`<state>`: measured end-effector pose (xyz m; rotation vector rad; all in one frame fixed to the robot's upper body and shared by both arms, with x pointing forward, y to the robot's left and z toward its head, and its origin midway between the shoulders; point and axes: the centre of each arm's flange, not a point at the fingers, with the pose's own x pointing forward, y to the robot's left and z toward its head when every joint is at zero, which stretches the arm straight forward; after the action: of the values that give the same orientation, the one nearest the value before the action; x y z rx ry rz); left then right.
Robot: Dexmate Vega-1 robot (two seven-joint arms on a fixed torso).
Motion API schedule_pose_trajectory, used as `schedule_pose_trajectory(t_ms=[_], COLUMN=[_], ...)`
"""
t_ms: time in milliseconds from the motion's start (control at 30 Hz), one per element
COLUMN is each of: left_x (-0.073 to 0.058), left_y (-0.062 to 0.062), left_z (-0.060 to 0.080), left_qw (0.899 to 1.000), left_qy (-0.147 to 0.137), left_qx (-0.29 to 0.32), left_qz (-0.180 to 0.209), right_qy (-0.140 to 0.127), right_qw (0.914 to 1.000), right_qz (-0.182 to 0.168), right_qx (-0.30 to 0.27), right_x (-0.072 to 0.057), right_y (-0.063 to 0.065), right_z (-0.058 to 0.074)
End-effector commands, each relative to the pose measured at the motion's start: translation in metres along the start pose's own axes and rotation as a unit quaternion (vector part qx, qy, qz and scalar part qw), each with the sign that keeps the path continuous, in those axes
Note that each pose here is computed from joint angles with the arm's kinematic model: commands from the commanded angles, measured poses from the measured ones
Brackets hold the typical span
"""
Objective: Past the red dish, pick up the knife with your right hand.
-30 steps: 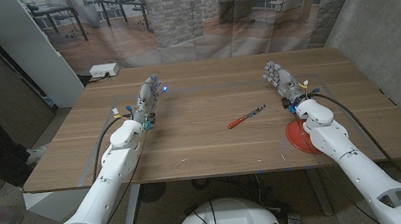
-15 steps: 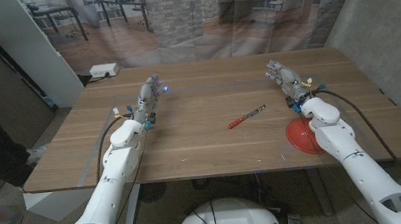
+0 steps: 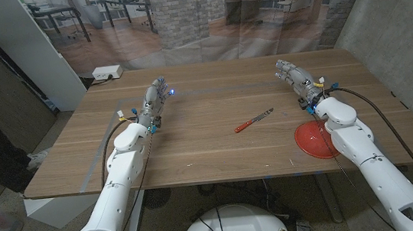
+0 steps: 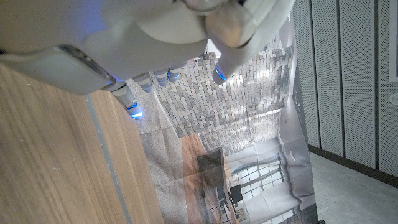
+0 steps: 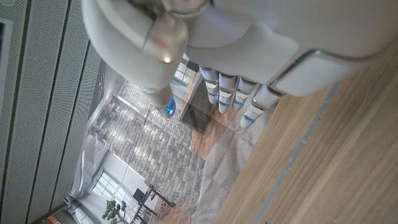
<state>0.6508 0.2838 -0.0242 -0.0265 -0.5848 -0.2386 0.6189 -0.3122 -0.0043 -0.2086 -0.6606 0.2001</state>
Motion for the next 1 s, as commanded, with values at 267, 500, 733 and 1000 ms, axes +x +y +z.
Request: schedule_pose_trajectory(t_ms=[267, 500, 733, 1000], left_x=[0.0, 0.0, -0.002, -0.005], left_y=[-0.001, -0.002, -0.001, 0.001], left_z=[0.003, 0.006, 0.009, 0.01], left_qw=[1.0, 1.0, 1.0, 1.0], left_qy=[0.001, 0.001, -0.002, -0.002], left_qx=[0.004, 0.007, 0.01, 0.011], left_qz=[-0.007, -0.013, -0.015, -0.011], right_qy=[-0.009, -0.013, -0.023, -0.029], right_qw=[0.9971, 0.9948, 0.9924, 0.9905], right_qz=[0.047, 0.066, 0.084, 0.089], right_qx=[-0.059, -0.077, -0.087, -0.101], right_x=[-0.005, -0.003, -0.001, 0.0], right_y=[0.003, 0.005, 0.011, 0.014], right_z=[0.022, 0.029, 0.037, 0.044])
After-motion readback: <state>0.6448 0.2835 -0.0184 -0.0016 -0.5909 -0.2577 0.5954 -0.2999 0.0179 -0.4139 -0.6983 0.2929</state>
